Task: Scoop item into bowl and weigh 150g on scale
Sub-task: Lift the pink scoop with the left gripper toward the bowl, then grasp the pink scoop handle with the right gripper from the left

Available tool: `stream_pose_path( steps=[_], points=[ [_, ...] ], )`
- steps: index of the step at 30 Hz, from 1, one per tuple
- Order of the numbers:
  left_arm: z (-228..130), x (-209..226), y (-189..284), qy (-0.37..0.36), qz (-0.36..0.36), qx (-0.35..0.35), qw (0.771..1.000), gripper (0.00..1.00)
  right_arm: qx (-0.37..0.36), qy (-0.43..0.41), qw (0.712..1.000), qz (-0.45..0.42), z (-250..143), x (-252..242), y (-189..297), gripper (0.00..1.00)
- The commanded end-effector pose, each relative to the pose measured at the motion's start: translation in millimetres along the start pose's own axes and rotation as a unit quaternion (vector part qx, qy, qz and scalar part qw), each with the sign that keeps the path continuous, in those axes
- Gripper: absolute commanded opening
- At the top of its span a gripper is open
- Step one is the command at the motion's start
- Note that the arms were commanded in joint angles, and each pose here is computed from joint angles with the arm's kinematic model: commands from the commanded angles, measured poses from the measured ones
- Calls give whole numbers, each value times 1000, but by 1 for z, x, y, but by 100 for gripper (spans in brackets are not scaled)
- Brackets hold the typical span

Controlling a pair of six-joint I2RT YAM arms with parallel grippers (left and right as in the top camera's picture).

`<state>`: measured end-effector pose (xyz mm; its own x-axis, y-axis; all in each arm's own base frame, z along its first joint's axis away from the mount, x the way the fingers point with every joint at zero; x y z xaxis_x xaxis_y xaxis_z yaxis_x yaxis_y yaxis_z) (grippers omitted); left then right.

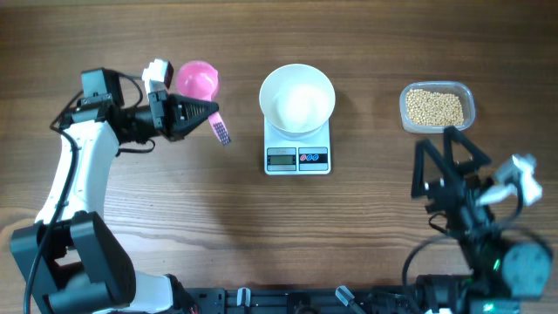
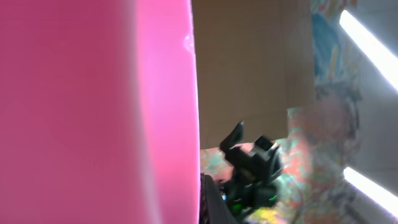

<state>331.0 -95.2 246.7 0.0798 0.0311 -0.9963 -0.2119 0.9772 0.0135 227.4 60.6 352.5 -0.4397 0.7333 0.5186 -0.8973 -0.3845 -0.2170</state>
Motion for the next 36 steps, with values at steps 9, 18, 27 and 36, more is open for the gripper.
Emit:
stream_pose_path(
  steps=[9, 18, 27, 36],
  points=[
    [71, 46, 20, 19, 206, -155, 966, 4, 187, -206, 950, 138, -20, 28, -72, 90],
    [95, 5, 2, 55, 181, -189, 964, 4, 264, -259, 913, 171, -37, 27, -91, 94],
    [86, -78, -98, 57, 92, -148, 983, 4, 280, -294, 909, 90, -34, 11, -118, 100],
    [59, -99, -149, 138, 50, -115, 982, 4, 301, -408, 860, 60, -47, 28, -122, 61]
  ],
)
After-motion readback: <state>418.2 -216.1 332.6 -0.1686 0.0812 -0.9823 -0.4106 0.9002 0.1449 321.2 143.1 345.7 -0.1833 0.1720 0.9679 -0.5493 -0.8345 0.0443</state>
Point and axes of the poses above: each gripper's point midway between its finger pads, its own y axis back along the fingers, its own x axis along the line the jaws close on, z = x × y, the point moved 1 cm from there along y, back along the fingers, and after that the axes turned 6 degrees about y, right-handed, at the moved point
